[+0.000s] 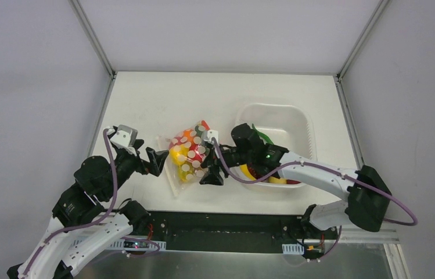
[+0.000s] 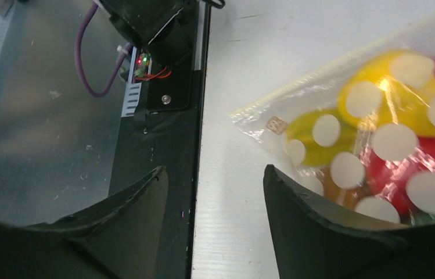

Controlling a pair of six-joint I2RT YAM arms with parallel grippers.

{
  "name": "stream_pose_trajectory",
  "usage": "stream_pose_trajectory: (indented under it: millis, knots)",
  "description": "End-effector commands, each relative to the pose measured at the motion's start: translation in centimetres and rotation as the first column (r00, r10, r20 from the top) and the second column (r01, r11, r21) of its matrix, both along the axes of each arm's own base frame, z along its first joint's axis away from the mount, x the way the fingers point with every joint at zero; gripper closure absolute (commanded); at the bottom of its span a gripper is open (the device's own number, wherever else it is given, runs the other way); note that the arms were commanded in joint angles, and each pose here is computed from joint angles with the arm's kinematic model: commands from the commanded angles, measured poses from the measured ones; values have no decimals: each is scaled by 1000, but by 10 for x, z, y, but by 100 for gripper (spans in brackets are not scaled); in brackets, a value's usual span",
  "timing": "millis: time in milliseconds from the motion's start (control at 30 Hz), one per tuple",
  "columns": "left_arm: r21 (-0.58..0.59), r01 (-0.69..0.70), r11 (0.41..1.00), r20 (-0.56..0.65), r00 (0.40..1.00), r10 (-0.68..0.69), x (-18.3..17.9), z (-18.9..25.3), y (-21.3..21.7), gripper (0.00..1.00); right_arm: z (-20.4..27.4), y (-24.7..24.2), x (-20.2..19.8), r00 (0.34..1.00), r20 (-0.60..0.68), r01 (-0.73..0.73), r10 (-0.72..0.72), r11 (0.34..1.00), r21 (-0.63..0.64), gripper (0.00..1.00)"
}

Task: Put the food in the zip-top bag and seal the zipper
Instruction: Place the zipper food storage bag at the center of the board, then reset both arms

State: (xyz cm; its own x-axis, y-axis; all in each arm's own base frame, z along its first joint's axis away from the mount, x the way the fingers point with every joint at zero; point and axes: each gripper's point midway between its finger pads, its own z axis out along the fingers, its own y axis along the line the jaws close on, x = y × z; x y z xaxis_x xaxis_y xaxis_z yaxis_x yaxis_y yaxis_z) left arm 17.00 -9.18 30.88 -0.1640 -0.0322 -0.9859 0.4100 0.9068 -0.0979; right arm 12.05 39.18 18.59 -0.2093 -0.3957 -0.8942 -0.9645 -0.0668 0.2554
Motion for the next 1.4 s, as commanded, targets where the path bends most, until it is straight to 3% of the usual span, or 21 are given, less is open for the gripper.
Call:
stream_pose_trajectory:
  millis: [0, 100, 267, 367, 433, 500, 633, 767, 933, 1100, 1367]
  knots:
    - [-26, -35, 999, -12, 999, 34, 11, 3, -4, 1, 71, -11, 25, 976, 73, 186, -206, 959, 213, 31]
    - [-20, -47, 999, -56, 997, 46, 16, -6, -8, 1, 67, -24, 50, 922, 25, 373, -385, 906, 198, 25]
    - [2, -137, 991, -165, 977, 136, 33, -29, -11, 1, 53, -44, 83, 793, -186, 602, -580, 794, 90, 25]
    - [21, -214, 977, -231, 949, 213, 41, -41, -8, 1, 56, -69, 113, 624, -244, 770, -742, 637, 32, 24]
    - [49, -285, 957, -271, 919, 287, 46, -50, 2, 1, 63, -89, 126, 562, -242, 822, -791, 567, 54, 22]
    - [77, -381, 922, -293, 875, 386, 50, -56, 20, 1, 65, -117, 143, 480, -223, 876, -848, 474, 84, 6]
    - [48, -474, 879, -352, 816, 459, 54, -63, 41, 0, 55, -197, 185, 193, -190, 981, -963, 195, 10, 1]
    - [-18, -560, 828, -378, 771, 513, 55, -60, 58, 0, 65, -257, 198, 33, -236, 999, -971, 30, 17, 0]
    - [-3, -686, 728, -355, 681, 640, 43, -53, 88, 0, 76, -310, 190, -133, -234, 989, -963, -146, 36, 0]
    - [5, -782, 623, -348, 583, 734, 32, -56, 111, 0, 77, -326, 174, -182, -235, 979, -955, -199, 48, 0]
    - [43, -826, 562, -308, 524, 794, 26, -56, 127, 0, 68, -337, 157, -222, -265, 967, -938, -247, 64, 0]
